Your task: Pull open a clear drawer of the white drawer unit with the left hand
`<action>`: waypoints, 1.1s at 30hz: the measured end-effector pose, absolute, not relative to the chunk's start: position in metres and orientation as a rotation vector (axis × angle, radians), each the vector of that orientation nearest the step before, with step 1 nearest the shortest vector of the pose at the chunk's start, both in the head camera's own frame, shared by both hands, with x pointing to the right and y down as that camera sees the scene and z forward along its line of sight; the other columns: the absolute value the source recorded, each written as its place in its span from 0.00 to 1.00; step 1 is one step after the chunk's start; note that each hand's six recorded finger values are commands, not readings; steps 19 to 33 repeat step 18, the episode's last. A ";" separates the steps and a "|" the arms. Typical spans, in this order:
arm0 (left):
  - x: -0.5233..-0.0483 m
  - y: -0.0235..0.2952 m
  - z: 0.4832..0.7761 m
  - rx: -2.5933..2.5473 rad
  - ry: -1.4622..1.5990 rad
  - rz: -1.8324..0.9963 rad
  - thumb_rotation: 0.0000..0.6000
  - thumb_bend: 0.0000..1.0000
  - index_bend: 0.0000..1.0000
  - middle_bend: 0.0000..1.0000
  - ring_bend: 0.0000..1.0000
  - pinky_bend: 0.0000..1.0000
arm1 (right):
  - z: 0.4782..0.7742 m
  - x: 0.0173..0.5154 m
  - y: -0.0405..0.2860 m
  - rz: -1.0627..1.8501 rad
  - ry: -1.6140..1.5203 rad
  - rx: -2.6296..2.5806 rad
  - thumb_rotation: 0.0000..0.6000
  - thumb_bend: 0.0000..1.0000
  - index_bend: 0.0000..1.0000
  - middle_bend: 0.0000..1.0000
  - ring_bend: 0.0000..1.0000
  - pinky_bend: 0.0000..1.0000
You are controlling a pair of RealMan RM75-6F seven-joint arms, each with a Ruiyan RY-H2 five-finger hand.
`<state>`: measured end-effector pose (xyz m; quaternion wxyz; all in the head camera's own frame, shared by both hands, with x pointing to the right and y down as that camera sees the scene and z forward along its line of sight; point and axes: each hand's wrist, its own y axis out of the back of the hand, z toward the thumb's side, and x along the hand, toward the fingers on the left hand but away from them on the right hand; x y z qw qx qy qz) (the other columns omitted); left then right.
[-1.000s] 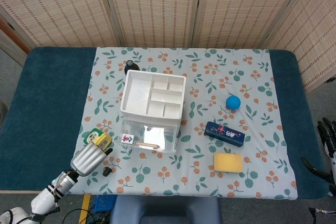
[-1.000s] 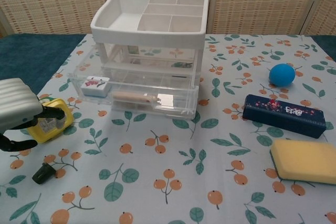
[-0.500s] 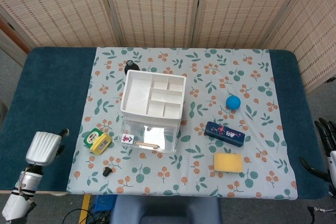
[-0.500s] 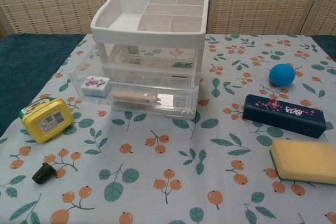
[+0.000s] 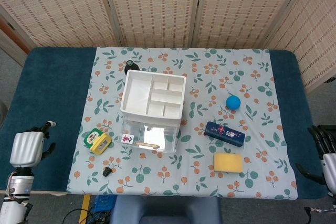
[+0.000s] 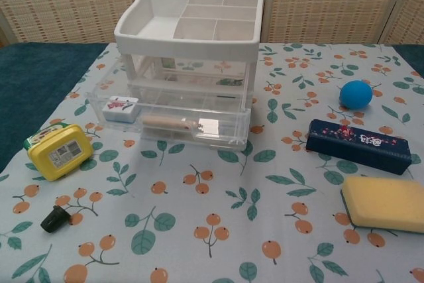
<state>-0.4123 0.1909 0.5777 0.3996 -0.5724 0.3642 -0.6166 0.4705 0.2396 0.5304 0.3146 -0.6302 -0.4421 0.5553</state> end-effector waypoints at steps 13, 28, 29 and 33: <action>-0.406 0.208 0.571 -1.411 0.896 -1.493 1.00 0.26 0.31 0.54 0.50 0.62 | 0.555 0.454 0.234 1.404 -1.114 -1.786 1.00 0.23 0.00 0.04 0.00 0.01; -0.408 0.213 0.572 -1.405 0.865 -1.542 1.00 0.26 0.31 0.54 0.50 0.62 | 0.558 0.447 0.231 1.375 -1.100 -1.806 1.00 0.23 0.00 0.04 0.00 0.01; -0.408 0.213 0.572 -1.405 0.865 -1.542 1.00 0.26 0.31 0.54 0.50 0.62 | 0.558 0.447 0.231 1.375 -1.100 -1.806 1.00 0.23 0.00 0.04 0.00 0.01; -0.408 0.213 0.572 -1.405 0.865 -1.542 1.00 0.26 0.31 0.54 0.50 0.62 | 0.558 0.447 0.231 1.375 -1.100 -1.806 1.00 0.23 0.00 0.04 0.00 0.01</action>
